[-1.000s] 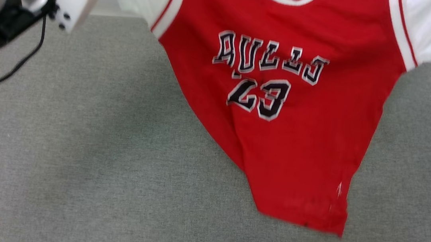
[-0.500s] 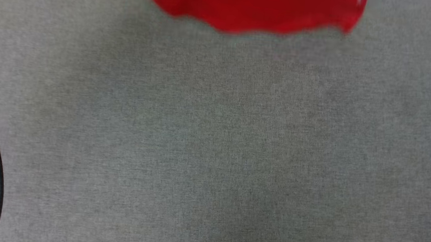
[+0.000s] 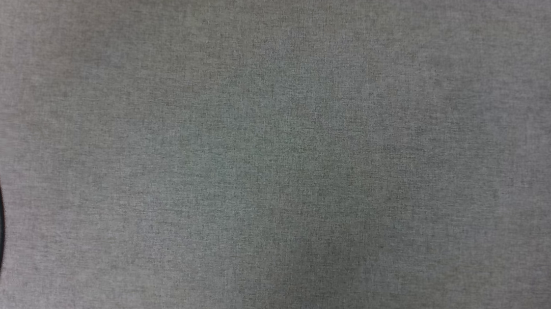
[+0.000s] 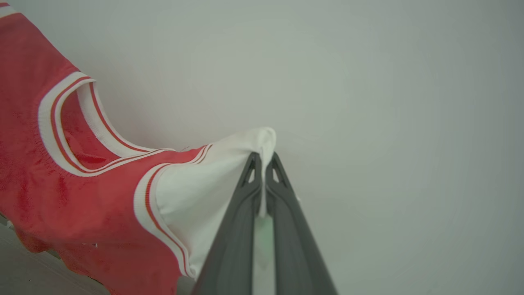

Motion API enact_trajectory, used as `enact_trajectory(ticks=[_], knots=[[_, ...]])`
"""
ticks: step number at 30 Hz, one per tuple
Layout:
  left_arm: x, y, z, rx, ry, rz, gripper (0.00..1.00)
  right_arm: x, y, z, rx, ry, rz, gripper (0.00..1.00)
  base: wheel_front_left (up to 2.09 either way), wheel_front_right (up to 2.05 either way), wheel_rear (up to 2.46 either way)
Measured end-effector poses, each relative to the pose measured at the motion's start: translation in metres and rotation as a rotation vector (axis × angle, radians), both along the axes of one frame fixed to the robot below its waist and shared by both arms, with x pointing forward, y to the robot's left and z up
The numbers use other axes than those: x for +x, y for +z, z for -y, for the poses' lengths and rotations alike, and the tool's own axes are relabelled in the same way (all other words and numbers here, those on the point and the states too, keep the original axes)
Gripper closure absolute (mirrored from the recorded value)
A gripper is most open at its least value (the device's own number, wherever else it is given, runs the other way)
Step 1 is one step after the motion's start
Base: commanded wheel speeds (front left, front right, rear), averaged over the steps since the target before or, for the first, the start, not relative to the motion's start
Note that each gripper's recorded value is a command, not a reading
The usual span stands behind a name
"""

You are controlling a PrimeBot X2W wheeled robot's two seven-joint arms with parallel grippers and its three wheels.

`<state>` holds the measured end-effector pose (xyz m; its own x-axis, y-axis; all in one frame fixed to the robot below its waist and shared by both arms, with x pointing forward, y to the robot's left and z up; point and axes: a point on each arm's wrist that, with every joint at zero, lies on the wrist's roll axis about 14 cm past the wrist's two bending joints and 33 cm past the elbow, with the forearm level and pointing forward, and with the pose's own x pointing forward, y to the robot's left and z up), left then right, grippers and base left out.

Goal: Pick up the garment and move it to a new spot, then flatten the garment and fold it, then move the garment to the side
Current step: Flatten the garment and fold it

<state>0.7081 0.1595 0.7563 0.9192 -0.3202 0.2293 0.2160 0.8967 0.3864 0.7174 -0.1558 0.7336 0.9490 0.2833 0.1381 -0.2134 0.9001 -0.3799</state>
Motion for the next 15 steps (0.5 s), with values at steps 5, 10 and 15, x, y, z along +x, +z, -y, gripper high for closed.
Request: enact_trajectory(ticks=[5,10,15], knots=[[-0.005,-0.045,0.001,0.007,-0.015,-0.074,1.00,-0.008,-0.051,0.002,0.005,0.010,-0.094,1.00,0.00,0.00,0.00],[-0.022,-0.089,0.000,-0.006,-0.032,-0.153,1.00,-0.030,-0.104,-0.007,-0.013,0.047,-0.201,1.00,0.00,0.00,0.00],[-0.048,-0.135,-0.005,-0.025,-0.051,-0.228,1.00,-0.065,-0.150,-0.017,-0.020,0.106,-0.292,1.00,0.00,0.00,0.00]])
